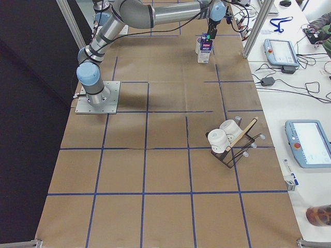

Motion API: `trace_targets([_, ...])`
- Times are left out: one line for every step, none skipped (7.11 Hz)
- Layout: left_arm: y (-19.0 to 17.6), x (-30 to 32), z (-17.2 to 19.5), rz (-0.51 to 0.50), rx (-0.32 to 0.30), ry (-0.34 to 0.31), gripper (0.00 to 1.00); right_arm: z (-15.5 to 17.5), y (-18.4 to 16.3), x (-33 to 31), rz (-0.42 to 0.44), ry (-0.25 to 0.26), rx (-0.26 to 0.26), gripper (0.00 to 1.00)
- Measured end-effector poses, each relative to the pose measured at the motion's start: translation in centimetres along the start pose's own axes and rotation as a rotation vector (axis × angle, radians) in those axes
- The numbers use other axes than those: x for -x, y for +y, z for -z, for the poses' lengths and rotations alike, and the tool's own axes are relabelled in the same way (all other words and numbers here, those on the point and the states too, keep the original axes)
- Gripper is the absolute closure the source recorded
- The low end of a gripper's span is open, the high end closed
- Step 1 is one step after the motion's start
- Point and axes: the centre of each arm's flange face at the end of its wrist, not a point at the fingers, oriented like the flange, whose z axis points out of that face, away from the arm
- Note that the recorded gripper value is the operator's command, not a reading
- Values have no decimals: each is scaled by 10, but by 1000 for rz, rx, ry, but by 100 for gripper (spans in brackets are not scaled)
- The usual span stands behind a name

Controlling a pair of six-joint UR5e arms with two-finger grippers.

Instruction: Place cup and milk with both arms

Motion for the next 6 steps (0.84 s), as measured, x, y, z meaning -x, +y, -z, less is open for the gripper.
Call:
trace_targets([1,0,0,0,1,-1,0,22,9,-18,52,2,9,3])
trace_targets([2,0,-1,0,1,-1,0,41,19,-43,112,5,39,4])
trace_targets([2,0,-1,0,2,-1,0,54,30,-67,134,6,75,4])
trace_targets([2,0,-1,0,2,-1,0,68,43,-85,138,7,88,4])
trace_targets([2,0,-1,0,2,-1,0,80,60,-103,132,9,94,3])
trace_targets([3,0,-1,0,2,-1,0,89,77,-126,110,7,100,3])
